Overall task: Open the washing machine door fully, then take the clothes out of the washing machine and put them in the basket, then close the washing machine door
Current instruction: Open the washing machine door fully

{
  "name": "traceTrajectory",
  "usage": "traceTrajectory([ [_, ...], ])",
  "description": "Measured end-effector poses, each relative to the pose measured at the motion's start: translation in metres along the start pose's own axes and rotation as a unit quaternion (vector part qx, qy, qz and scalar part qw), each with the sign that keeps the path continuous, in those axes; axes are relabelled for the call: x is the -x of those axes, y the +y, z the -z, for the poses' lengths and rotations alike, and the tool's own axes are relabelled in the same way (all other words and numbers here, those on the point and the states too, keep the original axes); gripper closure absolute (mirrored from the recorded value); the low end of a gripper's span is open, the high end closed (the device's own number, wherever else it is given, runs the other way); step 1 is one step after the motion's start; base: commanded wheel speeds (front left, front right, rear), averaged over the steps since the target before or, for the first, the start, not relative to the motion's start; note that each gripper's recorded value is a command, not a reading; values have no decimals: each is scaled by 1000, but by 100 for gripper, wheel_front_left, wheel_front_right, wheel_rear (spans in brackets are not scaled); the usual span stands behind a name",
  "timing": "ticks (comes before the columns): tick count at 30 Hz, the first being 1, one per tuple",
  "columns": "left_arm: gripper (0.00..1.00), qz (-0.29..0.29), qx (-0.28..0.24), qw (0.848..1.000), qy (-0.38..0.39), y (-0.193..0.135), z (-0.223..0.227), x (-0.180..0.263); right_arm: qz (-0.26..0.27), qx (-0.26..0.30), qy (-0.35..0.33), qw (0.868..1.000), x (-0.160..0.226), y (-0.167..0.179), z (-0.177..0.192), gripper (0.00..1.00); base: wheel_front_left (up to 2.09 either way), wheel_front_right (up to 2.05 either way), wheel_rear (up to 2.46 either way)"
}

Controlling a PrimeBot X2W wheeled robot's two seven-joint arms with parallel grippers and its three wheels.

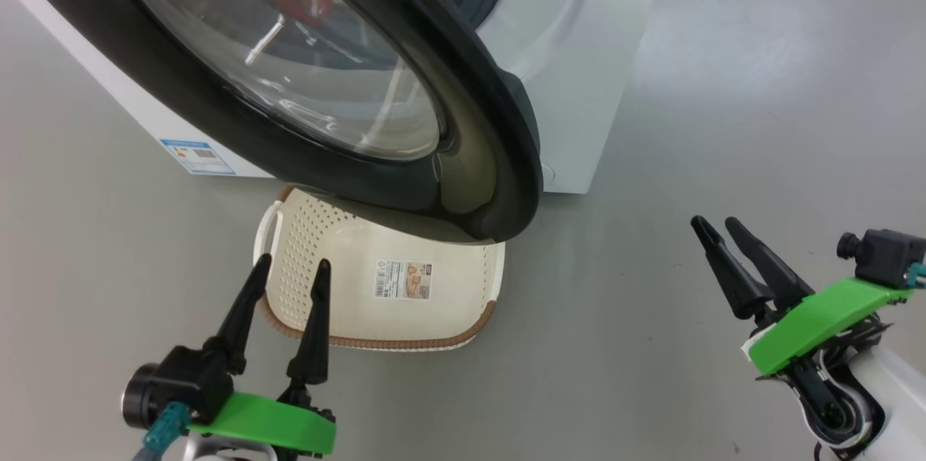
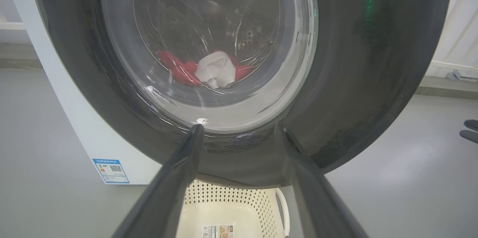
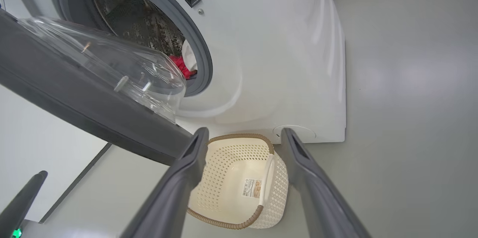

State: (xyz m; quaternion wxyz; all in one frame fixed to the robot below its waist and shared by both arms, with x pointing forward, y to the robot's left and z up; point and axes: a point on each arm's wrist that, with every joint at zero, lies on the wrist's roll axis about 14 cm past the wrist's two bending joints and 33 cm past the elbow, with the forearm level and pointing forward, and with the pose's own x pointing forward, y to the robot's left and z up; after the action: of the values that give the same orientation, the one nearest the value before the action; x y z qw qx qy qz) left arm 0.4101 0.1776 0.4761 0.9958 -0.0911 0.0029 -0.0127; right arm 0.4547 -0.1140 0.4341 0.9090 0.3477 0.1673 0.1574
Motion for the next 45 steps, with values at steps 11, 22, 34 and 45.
traceTrajectory([
  [11,0,3,1,1000,3,-2,3,-2,10,78,-44,996,4,-8,-11,0,0,0,0],
  [22,0,1,-4,1000,4,0,3,-2,38,130,-113,984,24,-9,-26,0,0,0,0],
  [34,0,-3,-5,1000,5,3,4,-1,98,157,-168,968,51,-20,-37,0,0,0,0],
  [45,0,-3,-4,1000,5,3,4,-1,111,169,-138,970,57,-26,-16,0,0,0,0],
])
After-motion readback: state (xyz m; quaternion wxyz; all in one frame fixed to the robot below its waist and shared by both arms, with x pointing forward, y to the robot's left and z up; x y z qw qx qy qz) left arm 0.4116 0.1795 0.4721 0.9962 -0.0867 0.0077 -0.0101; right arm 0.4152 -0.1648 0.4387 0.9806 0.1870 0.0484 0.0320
